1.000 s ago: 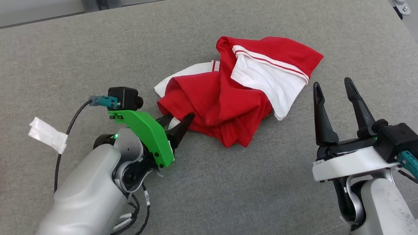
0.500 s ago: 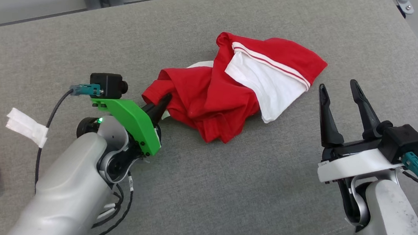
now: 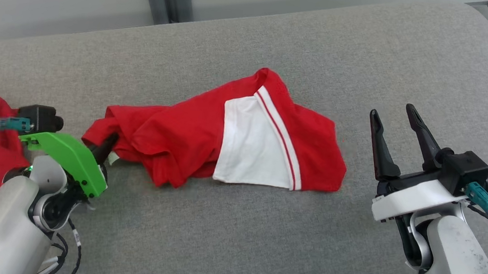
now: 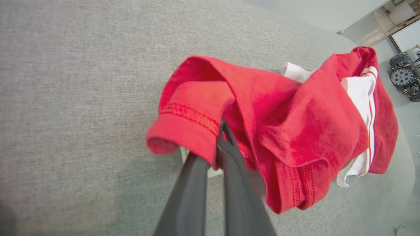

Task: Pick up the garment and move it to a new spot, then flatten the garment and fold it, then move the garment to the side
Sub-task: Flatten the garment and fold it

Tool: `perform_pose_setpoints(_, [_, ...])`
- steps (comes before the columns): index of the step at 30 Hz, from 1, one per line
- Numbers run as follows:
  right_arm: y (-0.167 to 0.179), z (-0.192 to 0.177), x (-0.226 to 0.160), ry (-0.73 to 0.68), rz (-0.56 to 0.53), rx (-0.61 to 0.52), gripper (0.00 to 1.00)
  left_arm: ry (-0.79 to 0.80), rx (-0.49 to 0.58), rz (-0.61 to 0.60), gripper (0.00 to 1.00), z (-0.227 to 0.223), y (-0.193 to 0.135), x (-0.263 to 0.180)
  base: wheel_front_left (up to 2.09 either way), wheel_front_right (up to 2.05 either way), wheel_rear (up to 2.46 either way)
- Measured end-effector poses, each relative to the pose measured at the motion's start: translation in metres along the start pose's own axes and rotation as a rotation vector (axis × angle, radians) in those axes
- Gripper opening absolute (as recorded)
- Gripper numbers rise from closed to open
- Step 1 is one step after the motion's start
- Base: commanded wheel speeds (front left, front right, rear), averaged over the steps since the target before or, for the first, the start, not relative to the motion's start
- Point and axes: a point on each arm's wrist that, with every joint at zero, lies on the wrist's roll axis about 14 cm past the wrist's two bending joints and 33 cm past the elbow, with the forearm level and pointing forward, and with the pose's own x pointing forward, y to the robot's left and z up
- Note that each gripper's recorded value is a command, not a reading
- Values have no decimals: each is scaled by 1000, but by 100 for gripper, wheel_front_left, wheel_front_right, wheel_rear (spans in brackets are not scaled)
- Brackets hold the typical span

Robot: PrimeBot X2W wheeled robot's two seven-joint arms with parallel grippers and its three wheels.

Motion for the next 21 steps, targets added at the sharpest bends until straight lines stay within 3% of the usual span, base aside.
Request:
perform_pose_setpoints(1, [1,0,0,-1,4,1,100,-12,-1,19,97,2,6,-4,0,0,0])
perform_pose_setpoints(7, [5,-1,-2,4,13,4,100,-102,-13,39,100,6,14,-19,0,0,0])
perform_pose_setpoints(13, [12,-5,-4,16,29,19,100,-365,76,101,100,42,30,-57,0,0,0])
perform_pose_setpoints(21, [16,-19,-11,59,42,32,100,-580,171,229,100,44,30,-106,0,0,0])
